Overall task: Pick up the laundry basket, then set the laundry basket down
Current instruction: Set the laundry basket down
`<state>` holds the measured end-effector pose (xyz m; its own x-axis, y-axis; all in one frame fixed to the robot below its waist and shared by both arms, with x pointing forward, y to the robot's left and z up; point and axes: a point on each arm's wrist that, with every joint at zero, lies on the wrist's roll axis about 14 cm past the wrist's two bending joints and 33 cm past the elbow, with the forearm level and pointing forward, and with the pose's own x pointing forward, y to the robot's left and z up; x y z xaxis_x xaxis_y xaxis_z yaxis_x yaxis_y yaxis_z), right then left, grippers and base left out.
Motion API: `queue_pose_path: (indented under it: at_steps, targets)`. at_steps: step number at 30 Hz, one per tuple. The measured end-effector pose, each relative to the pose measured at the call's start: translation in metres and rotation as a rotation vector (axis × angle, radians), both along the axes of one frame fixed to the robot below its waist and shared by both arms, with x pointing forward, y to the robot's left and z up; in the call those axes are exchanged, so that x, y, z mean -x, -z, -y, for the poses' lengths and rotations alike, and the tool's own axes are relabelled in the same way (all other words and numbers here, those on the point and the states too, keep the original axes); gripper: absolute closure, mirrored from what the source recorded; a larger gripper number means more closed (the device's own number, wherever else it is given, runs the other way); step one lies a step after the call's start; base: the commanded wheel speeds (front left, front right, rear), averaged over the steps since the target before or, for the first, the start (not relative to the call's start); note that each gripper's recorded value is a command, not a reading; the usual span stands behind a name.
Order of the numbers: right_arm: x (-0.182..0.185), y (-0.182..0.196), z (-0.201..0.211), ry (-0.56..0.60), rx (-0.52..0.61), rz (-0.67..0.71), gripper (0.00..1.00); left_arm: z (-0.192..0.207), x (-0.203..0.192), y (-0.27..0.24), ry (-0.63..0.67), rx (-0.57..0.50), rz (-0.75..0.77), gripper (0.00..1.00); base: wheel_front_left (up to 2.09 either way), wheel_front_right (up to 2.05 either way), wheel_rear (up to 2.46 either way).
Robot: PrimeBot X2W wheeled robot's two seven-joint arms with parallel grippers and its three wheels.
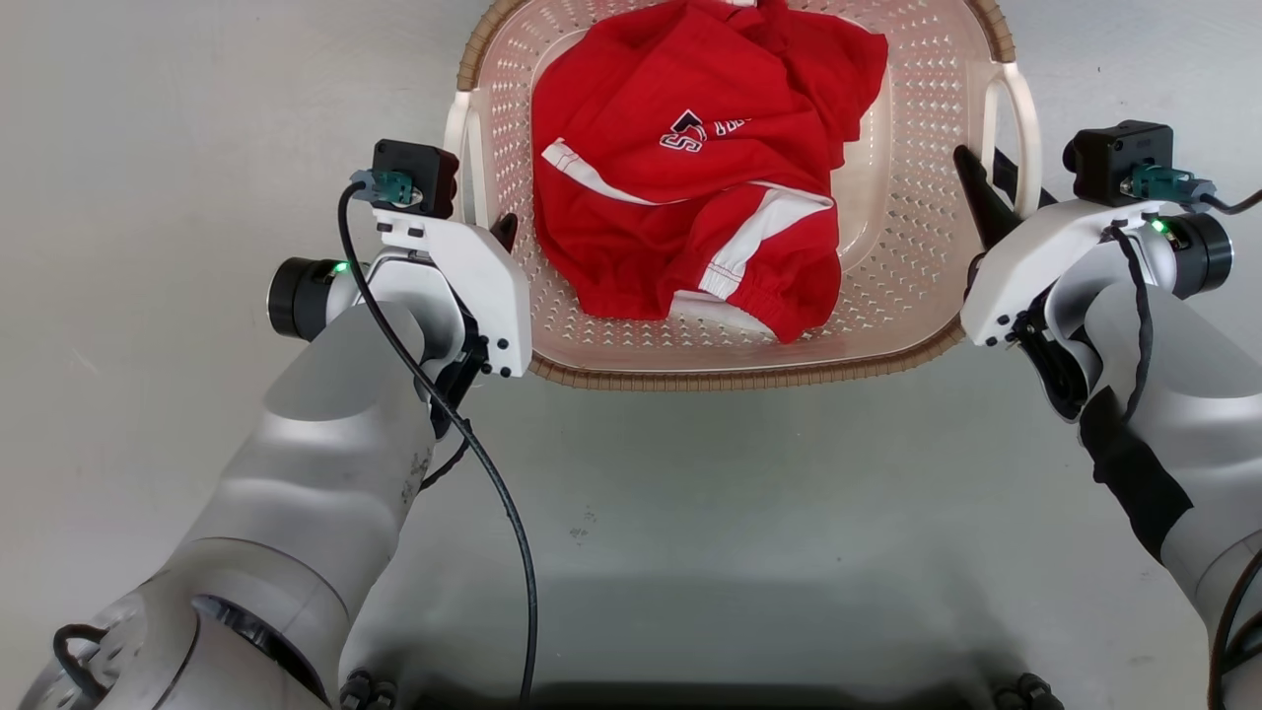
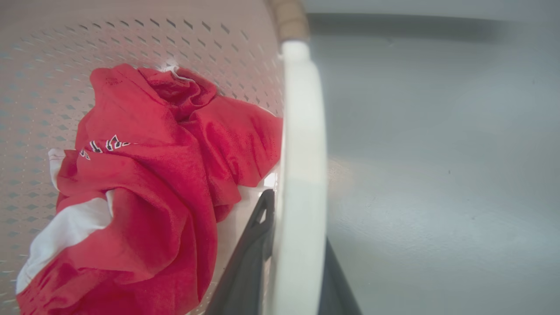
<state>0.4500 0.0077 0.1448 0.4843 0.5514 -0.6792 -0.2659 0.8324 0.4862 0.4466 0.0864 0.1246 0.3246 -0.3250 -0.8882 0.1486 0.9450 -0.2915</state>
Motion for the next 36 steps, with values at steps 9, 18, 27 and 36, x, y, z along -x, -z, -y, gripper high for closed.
queue_pose_path:
  at_steps: [9,18,27,36]
  targets:
    - [-0.005,0.001,0.001,0.021,-0.009,0.008,0.00,-0.001,0.001,0.003,0.009,0.001,-0.006,0.90,0.00,0.00,0.00]
    - [-0.008,0.003,0.011,0.008,0.009,0.033,0.00,-0.015,-0.005,0.004,0.010,-0.020,0.043,0.00,0.00,0.00,0.00]
    - [-0.011,-0.006,0.002,-0.036,-0.036,0.078,0.00,-0.001,-0.016,-0.003,0.024,0.043,0.107,0.00,0.00,0.00,0.00]
    - [-0.004,-0.006,0.005,-0.039,-0.039,0.061,0.00,-0.006,-0.017,-0.008,0.010,0.043,0.121,0.00,0.00,0.00,0.00]
